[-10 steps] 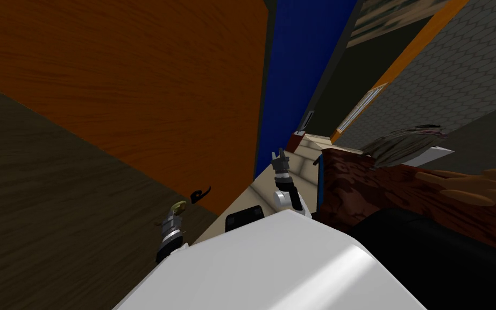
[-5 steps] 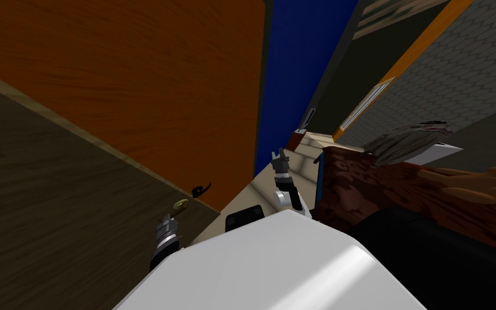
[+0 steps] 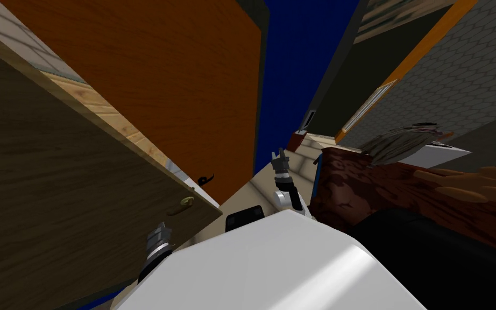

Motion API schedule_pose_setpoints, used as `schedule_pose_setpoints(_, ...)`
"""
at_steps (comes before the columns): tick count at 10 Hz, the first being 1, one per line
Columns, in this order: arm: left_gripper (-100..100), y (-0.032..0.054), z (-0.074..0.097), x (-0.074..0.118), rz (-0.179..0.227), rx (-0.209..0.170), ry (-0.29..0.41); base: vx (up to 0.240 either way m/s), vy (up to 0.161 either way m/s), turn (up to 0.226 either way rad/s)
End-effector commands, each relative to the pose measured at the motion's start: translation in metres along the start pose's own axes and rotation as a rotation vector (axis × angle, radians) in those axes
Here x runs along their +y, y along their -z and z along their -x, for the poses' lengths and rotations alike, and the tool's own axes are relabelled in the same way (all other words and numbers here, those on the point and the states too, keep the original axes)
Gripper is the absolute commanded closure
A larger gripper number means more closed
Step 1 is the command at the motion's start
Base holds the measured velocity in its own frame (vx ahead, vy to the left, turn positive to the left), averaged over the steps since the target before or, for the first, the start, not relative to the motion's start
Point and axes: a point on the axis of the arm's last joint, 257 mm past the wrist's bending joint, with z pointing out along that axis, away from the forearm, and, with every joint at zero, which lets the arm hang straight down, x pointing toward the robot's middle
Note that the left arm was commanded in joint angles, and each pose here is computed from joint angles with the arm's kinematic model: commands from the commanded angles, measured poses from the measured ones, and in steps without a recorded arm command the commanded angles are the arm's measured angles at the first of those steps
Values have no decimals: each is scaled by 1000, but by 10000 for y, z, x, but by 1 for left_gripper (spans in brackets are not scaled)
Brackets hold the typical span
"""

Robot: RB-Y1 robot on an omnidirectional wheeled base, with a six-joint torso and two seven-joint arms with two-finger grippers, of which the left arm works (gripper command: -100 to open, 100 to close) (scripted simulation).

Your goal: Pull the door open

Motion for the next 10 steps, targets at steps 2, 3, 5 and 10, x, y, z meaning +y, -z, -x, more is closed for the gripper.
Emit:
schedule_pose_setpoints(2, -100, -34, -247, -32, -15, 60, 16, -199, -77, -112)
schedule_pose_setpoints(3, -100, -44, -348, -50, -20, 84, 22, -208, -75, -110)
schedule_pose_setpoints(5, -100, -59, -542, -87, -30, 131, 34, -190, -83, -100)
schedule_pose_setpoints(10, -100, -69, -674, -109, -39, 152, 40, -42, 1, -40)
